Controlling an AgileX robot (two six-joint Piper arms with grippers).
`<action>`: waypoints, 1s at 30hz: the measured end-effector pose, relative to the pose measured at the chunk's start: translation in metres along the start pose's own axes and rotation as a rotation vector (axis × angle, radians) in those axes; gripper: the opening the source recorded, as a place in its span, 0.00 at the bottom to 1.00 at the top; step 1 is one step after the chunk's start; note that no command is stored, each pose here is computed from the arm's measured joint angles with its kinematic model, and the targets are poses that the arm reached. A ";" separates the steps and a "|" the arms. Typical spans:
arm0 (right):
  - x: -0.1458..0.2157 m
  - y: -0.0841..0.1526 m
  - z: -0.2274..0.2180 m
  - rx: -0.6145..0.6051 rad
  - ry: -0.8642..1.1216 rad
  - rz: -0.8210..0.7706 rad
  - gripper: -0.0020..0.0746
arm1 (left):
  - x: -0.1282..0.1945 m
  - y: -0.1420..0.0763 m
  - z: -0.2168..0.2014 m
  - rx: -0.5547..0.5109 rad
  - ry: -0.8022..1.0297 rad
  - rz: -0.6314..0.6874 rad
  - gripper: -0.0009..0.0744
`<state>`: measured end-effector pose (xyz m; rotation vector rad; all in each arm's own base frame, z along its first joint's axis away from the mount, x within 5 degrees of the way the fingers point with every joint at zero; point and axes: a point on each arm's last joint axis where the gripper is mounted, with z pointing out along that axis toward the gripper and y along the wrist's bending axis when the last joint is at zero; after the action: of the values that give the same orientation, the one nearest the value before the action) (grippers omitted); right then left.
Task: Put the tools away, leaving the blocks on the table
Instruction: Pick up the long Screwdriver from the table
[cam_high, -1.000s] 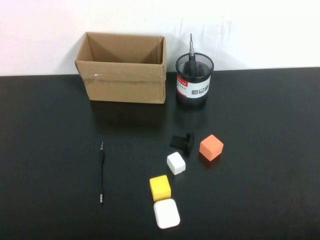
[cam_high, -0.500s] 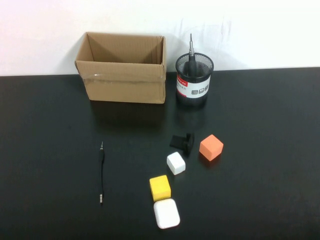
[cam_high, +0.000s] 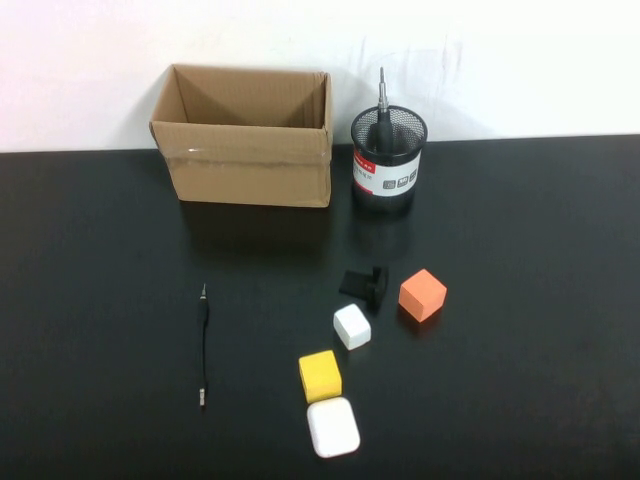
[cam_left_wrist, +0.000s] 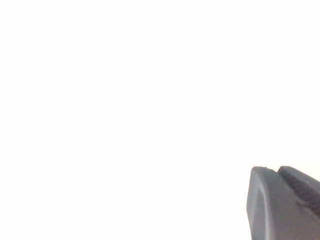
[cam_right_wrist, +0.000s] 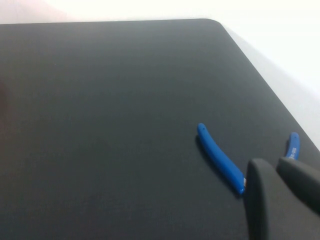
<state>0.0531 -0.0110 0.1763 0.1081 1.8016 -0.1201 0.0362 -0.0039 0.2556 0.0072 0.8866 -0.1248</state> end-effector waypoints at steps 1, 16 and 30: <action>0.000 0.000 0.000 0.000 0.000 0.000 0.02 | -0.002 0.000 0.001 0.000 -0.006 0.000 0.01; 0.000 0.000 0.000 0.000 0.000 0.000 0.02 | -0.046 0.002 0.055 -0.103 0.618 -0.034 0.01; 0.000 0.000 0.000 0.000 0.000 0.000 0.02 | 0.010 -0.009 0.079 -0.012 1.210 -0.149 0.01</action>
<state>0.0531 -0.0110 0.1763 0.1081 1.8016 -0.1201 0.1026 -0.0182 0.2979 0.0050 2.0985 -0.2627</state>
